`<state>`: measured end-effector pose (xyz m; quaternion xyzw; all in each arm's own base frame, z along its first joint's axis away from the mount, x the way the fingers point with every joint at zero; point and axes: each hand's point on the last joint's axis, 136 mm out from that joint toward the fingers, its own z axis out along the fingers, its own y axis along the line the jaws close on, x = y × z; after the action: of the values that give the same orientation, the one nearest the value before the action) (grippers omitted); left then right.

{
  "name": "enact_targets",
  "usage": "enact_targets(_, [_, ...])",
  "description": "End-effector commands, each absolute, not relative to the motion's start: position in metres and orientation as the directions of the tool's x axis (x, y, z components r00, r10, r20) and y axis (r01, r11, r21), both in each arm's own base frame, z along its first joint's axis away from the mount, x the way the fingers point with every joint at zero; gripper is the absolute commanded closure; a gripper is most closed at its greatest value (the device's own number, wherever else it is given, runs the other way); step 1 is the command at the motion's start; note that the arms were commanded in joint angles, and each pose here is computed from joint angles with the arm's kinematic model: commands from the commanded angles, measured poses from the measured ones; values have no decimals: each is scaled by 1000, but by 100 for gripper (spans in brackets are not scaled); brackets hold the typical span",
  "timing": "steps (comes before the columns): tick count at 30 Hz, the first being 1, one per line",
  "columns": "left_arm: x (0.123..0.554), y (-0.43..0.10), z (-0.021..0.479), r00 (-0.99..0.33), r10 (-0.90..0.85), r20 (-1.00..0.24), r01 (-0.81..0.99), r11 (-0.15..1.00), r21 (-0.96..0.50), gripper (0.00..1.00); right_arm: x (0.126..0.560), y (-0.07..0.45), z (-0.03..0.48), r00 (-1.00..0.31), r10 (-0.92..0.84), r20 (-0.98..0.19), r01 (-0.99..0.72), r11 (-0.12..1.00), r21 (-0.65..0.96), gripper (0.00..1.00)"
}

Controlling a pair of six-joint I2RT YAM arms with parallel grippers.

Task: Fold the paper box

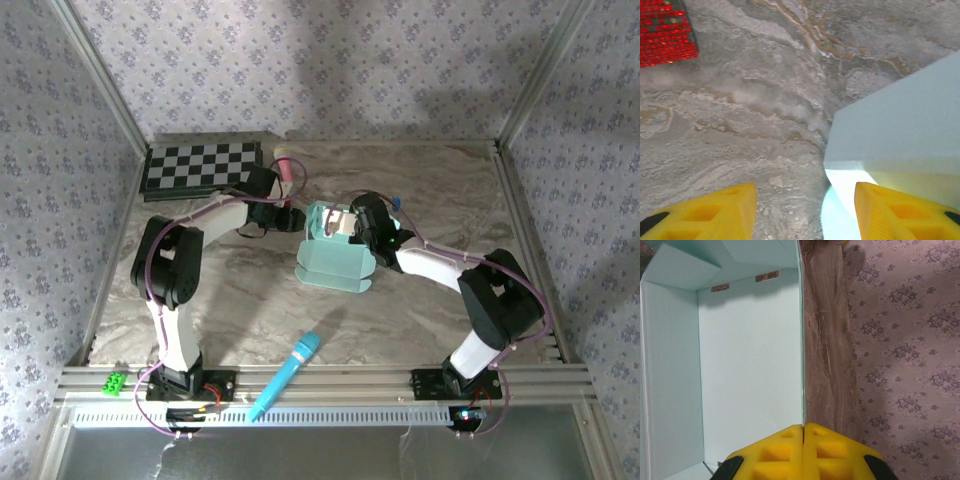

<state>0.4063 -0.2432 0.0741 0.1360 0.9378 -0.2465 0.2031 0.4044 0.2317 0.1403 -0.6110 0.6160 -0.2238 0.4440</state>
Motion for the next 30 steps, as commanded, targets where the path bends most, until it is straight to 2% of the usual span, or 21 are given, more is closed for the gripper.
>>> enact_targets(1, [403, -260, 102, -836, 182, -517, 444, 777, -445, 47, 406, 239, 142, 155, -952, -263, -551, 138, -823, 100])
enact_targets(25, [408, -290, 95, -805, 207, -556, 520, 699, -491, 46, 405, 242, 143, 161, -950, -267, -554, 137, -821, 100])
enact_targets(30, [412, -297, 88, -778, 232, -583, 548, 704, -451, 46, 405, 243, 142, 162, -950, -268, -558, 136, -819, 100])
